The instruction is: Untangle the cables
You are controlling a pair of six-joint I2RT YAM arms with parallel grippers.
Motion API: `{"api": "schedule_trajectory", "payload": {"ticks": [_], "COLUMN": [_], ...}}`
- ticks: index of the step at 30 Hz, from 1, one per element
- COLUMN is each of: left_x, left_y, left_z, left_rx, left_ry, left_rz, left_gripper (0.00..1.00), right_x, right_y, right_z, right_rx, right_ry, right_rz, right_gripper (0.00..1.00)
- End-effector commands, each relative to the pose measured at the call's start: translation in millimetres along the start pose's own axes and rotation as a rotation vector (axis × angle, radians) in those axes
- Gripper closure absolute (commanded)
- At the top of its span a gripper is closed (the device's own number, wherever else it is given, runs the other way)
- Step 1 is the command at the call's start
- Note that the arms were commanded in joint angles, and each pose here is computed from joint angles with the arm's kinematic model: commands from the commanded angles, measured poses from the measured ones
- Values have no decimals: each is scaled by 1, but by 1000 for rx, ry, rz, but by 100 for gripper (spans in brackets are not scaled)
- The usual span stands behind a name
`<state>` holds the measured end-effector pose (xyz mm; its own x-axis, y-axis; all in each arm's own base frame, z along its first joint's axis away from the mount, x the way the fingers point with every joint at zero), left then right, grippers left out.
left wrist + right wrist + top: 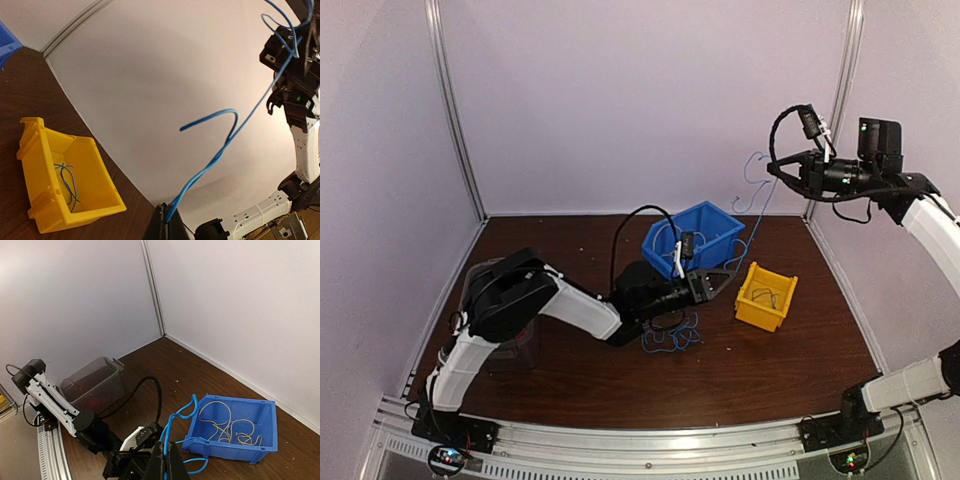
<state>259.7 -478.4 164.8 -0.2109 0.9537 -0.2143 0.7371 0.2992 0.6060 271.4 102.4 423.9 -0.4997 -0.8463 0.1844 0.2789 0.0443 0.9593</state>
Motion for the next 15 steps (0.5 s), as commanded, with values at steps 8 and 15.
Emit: {"api": "schedule_trajectory", "payload": {"ticks": [8, 15], "left_x": [56, 71], "left_y": [2, 9], "left_z": [-43, -68], "left_rx": [-227, -331], "left_ry": [-87, -57], "left_rz": [-55, -2], "left_gripper": [83, 69], "right_x": [20, 22], "right_y": [-19, -54], "right_z": [-53, -50], "right_rx": [20, 58], "right_ry": [-519, -509], "right_rz": [-42, 75], "right_gripper": [100, 100]}}
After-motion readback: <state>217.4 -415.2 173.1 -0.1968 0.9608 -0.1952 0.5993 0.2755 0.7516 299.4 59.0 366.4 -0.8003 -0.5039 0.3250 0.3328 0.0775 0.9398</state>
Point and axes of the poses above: each gripper's point midway between its finger pads, its own x axis back along the fingers, its own z axis along the line the jaws close on, y = z × x, the point moved 10 cm from there along x, back along the fingers, and after that the axes turned 3 degrees about -x, right-handed, at the moved point
